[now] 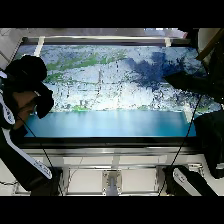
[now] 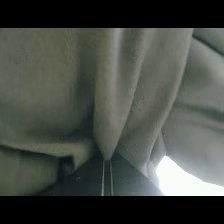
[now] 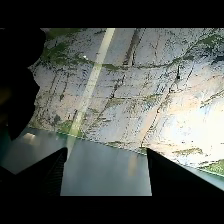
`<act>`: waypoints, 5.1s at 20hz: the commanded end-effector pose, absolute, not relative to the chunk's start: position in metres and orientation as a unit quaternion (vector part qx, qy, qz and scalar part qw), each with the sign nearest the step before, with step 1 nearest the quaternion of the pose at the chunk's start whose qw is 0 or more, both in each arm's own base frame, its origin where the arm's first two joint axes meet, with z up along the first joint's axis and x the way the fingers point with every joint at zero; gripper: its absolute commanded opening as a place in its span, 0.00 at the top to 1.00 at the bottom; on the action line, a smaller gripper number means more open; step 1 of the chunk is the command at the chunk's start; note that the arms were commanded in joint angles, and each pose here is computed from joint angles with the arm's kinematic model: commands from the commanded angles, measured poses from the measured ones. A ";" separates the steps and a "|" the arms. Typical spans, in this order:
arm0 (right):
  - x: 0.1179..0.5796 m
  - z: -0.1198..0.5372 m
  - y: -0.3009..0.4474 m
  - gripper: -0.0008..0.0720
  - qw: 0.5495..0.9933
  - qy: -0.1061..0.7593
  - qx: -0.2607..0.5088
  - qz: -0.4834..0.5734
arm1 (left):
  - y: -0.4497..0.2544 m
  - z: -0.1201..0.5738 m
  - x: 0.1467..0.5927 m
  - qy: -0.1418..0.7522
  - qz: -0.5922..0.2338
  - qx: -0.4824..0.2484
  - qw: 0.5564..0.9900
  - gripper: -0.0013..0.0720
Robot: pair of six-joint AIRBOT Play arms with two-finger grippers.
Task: Fold the clothes and pants, and hang the long-sleeved shirts on hangers.
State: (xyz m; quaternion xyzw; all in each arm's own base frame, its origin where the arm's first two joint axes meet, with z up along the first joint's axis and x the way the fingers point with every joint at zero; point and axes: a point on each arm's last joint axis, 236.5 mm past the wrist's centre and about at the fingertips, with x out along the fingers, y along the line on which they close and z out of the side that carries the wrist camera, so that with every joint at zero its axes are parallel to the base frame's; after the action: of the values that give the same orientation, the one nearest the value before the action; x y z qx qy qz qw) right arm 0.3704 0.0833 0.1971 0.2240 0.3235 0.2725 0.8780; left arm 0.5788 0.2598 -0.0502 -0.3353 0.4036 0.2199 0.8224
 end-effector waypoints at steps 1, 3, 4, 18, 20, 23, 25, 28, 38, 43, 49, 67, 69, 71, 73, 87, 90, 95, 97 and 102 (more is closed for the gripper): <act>0.370 0.197 0.083 0.24 0.878 0.324 0.222 0.272 | 0.235 -0.023 0.557 0.454 0.185 -0.300 0.818 0.96; 0.370 0.195 0.082 0.24 0.879 0.326 0.219 0.270 | 0.220 0.009 0.551 0.457 0.168 -0.285 0.826 0.96; 0.370 0.195 0.082 0.24 0.879 0.326 0.219 0.270 | 0.210 0.030 0.549 0.452 0.160 -0.278 0.832 0.96; 0.296 0.159 -0.011 0.24 0.835 0.526 -0.043 0.151 | -0.346 0.233 0.409 0.370 -0.416 -0.030 0.830 0.96; 0.296 0.168 -0.036 0.24 0.839 0.528 -0.078 0.106 | -0.411 0.201 0.359 0.389 -0.462 0.032 0.796 0.96; 0.304 0.177 -0.047 0.24 0.850 0.511 -0.094 0.083 | -0.472 0.128 0.299 0.430 -0.477 0.135 0.754 0.96; 0.313 0.181 -0.049 0.24 0.860 0.495 -0.097 0.077 | -0.499 0.083 0.263 0.457 -0.491 0.177 0.720 0.95; 0.322 0.186 -0.050 0.24 0.870 0.477 -0.098 0.073 | -0.508 0.059 0.253 0.462 -0.489 0.205 0.711 0.44; 0.357 0.177 0.050 0.24 0.875 0.412 0.086 0.241 | -0.116 0.221 0.515 0.357 -0.001 0.076 0.931 0.01; 0.361 0.127 0.101 0.24 0.828 0.464 0.117 0.292 | -0.010 0.121 0.550 0.469 -0.036 -0.138 0.872 0.02; 0.366 0.077 0.222 0.23 0.787 0.480 0.067 0.380 | 0.010 0.017 0.592 0.495 -0.054 -0.167 0.851 0.02; 0.347 0.031 0.272 0.24 0.735 0.538 -0.020 0.412 | -0.216 0.026 0.565 0.490 -0.322 -0.224 0.778 0.96; 0.353 0.044 0.238 0.43 0.745 0.542 -0.023 0.388 | -0.242 0.090 0.567 0.420 -0.348 -0.210 0.811 0.96; 0.365 0.067 0.197 0.50 0.774 0.526 -0.020 0.354 | -0.273 0.154 0.555 0.355 -0.371 -0.195 0.836 0.96; 0.377 0.099 0.148 0.50 0.815 0.494 -0.014 0.304 | -0.312 0.209 0.530 0.294 -0.409 -0.167 0.848 0.96; 0.368 0.169 -0.026 0.46 0.900 0.417 0.032 0.125 | -0.504 0.338 0.421 -0.027 -0.452 -0.098 0.886 0.96; 0.369 0.170 -0.025 0.46 0.900 0.416 0.032 0.126 | -0.442 0.280 0.476 0.116 -0.423 -0.092 0.894 0.96; 0.370 0.176 -0.013 0.46 0.901 0.405 0.052 0.146 | -0.233 0.200 0.549 0.294 -0.174 0.031 0.939 0.96; 0.372 0.180 -0.004 0.46 0.902 0.396 0.067 0.160 | -0.172 0.194 0.541 0.340 -0.103 0.071 0.932 0.96; 0.369 0.166 0.049 0.46 0.872 0.421 0.083 0.236 | -0.123 0.122 0.464 0.540 -0.079 0.134 0.827 0.96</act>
State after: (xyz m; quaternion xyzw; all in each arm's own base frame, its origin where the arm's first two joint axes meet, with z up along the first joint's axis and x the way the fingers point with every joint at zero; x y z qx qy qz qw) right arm 0.3734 0.0180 0.1747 0.0723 0.4046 0.1920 0.8912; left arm 0.5137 -0.1724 0.1624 0.0902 0.4136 -0.1269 0.8971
